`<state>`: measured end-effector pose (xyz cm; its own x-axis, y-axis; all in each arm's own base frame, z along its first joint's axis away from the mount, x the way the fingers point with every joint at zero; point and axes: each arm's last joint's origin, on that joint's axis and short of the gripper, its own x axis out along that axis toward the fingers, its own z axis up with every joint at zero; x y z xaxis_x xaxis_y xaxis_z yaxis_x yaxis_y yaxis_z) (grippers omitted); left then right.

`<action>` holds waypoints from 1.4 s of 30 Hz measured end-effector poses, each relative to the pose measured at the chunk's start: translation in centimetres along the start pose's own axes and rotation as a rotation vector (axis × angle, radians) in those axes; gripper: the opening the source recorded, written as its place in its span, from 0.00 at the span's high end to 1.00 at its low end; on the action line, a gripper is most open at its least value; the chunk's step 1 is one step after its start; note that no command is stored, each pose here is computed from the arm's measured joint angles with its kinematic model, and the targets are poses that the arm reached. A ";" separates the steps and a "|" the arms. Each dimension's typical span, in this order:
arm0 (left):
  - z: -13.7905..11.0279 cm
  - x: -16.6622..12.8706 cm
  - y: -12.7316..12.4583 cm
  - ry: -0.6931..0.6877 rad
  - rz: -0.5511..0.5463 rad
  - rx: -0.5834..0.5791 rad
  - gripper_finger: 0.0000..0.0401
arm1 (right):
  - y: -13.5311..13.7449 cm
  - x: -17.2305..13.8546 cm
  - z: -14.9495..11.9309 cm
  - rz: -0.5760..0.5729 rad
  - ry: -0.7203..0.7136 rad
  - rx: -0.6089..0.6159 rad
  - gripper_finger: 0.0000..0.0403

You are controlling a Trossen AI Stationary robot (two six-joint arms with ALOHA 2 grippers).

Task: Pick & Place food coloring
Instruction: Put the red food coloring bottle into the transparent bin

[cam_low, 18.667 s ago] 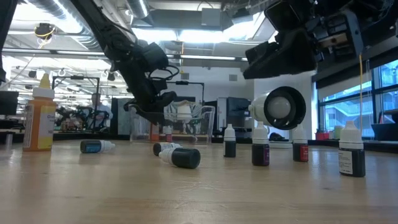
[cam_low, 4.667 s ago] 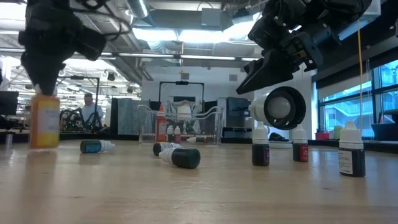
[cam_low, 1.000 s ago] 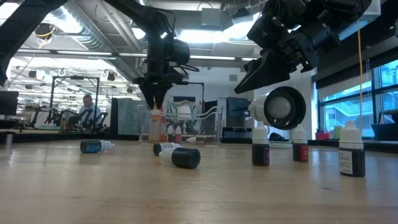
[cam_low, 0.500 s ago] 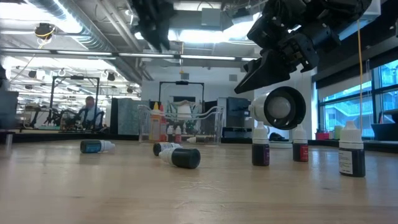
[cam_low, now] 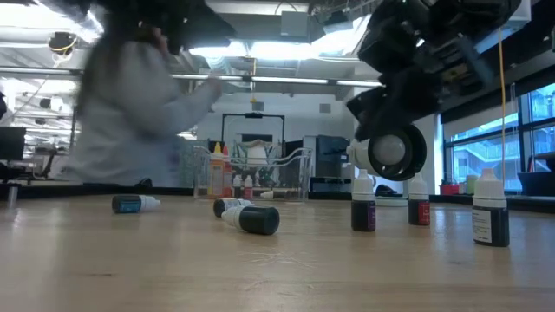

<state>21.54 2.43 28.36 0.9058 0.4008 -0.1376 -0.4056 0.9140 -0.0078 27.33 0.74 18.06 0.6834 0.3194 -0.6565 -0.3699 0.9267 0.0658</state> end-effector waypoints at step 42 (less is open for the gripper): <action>-2.5 -1.2 0.2 -0.117 -0.021 -0.003 0.55 | 6.0 -0.3 4.4 -0.136 0.272 0.187 0.39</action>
<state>20.06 1.96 26.07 0.9222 0.3860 -0.0206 -0.3863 0.9223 -0.0126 27.65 7.11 22.02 0.5168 0.1500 -0.8429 -0.1484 0.9853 0.0844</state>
